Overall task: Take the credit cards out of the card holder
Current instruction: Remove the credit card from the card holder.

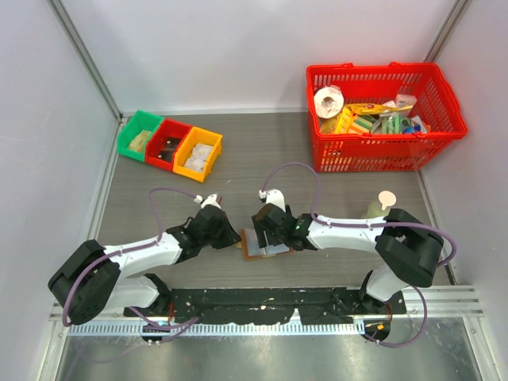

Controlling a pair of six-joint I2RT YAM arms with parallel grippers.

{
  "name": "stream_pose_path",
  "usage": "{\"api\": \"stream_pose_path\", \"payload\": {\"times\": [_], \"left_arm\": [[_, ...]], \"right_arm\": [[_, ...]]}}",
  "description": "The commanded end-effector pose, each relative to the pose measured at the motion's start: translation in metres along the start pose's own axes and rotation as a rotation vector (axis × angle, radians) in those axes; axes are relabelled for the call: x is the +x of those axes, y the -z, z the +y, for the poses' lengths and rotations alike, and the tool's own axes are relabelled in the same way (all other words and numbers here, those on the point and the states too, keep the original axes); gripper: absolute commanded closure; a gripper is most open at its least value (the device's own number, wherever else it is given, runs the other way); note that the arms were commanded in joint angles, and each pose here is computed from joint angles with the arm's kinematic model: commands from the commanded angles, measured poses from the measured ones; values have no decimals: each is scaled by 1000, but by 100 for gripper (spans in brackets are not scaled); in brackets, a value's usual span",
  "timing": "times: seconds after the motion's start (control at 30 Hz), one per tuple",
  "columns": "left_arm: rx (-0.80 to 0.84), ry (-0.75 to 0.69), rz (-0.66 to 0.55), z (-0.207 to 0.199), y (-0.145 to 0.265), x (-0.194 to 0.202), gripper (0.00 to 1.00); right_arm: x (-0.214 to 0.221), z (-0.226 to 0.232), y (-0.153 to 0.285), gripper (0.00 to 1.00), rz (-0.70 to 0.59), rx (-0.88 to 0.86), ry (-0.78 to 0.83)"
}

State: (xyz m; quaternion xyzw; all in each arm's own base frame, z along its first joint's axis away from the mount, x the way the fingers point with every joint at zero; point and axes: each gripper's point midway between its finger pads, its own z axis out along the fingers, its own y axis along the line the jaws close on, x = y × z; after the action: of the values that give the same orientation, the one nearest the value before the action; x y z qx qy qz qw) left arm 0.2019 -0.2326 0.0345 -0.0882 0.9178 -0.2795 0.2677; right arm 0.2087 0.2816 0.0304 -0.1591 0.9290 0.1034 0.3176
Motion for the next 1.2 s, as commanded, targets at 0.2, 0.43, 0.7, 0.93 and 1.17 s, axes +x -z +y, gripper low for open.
{"api": "stream_pose_path", "payload": {"times": [0.2,0.43,0.7,0.93,1.17], "left_arm": [[43,10,-28,-13,1,-4,100],[54,9,-24,-16,1,-2,100],[63,15,-25,-18,0,0,100],[67,27,-42,-17,2,-2,96],[71,40,-71,-16,6,-7,80]], "right_arm": [[-2,25,5,38,14,-116,-56],[-2,39,6,40,18,-196,-84],[-4,60,11,40,19,-318,-132],[-18,79,25,41,-26,-494,-184],[-33,92,37,42,-50,-560,-143]]}}
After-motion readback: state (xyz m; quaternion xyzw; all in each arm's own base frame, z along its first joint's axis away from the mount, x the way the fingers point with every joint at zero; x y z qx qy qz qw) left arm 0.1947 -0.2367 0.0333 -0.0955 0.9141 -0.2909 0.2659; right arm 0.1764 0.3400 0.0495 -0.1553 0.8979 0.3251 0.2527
